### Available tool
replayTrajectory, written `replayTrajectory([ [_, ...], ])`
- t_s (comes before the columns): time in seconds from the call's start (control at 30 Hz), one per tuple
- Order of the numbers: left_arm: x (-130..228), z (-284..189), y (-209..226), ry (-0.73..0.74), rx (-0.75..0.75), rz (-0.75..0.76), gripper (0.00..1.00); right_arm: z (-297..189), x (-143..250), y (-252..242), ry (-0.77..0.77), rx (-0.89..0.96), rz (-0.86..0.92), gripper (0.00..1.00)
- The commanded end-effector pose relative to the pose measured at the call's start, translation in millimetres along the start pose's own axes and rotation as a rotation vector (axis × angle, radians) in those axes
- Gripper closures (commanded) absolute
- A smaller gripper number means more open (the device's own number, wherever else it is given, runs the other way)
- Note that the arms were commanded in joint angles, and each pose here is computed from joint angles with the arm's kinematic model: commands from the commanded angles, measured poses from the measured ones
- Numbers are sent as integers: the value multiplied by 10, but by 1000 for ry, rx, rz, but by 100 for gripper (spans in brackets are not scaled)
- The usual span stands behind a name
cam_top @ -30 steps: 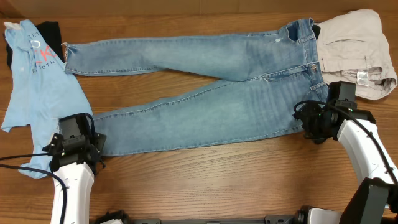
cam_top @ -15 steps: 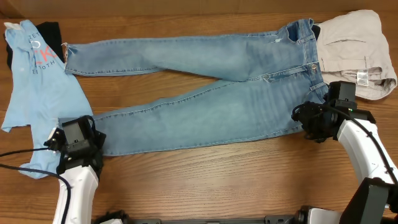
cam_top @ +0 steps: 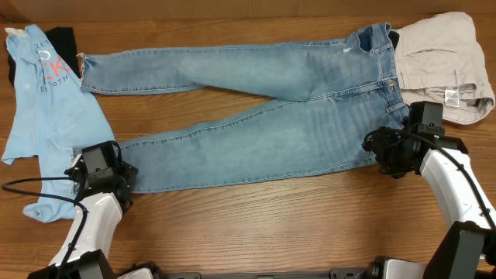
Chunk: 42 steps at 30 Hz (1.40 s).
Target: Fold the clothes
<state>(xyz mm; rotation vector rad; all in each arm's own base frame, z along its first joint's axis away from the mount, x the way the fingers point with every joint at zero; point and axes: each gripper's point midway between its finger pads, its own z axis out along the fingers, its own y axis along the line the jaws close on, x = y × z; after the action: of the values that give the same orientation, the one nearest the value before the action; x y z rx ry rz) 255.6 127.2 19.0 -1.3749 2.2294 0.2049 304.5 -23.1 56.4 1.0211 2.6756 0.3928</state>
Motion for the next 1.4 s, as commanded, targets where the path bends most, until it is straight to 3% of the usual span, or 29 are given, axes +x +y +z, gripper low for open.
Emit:
replayTrajectory([
  [0.0, 99, 14, 57, 41, -10, 37, 24, 17, 7, 10, 1, -2, -16, 33],
  [0.2, -17, 28, 56, 4, -2, 10, 24, 17, -4, 17, -4, -5, -17, 33],
  [0.3, -227, 26, -52, -73, 50, -28, 31, 17, -4, 18, -4, -5, -18, 33],
  [0.4, -429, -10, -208, -153, 115, -54, 66, 17, -4, 17, -4, -5, -17, 33],
  [0.47, -508, -39, -266, -180, 139, -64, 84, 18, -4, 17, -3, -4, -17, 34],
  [0.53, -539, -90, -300, -188, 160, -66, 96, 17, -7, 19, -5, -5, -18, 33],
  [0.83, -560, -395, -287, -207, 196, 32, 96, 197, 51, -197, -39, 48, 44, 42],
  [0.97, -541, -386, -273, -199, 190, 35, 96, 311, 116, -359, -61, 86, 114, 36],
  [1.23, -570, -387, -243, -215, 172, 30, 94, 425, -161, -397, -257, 48, 139, 36],
  [1.33, -612, -401, -242, -233, 168, 26, 96, 349, -265, -471, -284, 58, 172, 92],
  [1.37, -662, -440, -264, -243, 172, 23, 96, 259, -312, -458, -280, 36, 193, 96],
])
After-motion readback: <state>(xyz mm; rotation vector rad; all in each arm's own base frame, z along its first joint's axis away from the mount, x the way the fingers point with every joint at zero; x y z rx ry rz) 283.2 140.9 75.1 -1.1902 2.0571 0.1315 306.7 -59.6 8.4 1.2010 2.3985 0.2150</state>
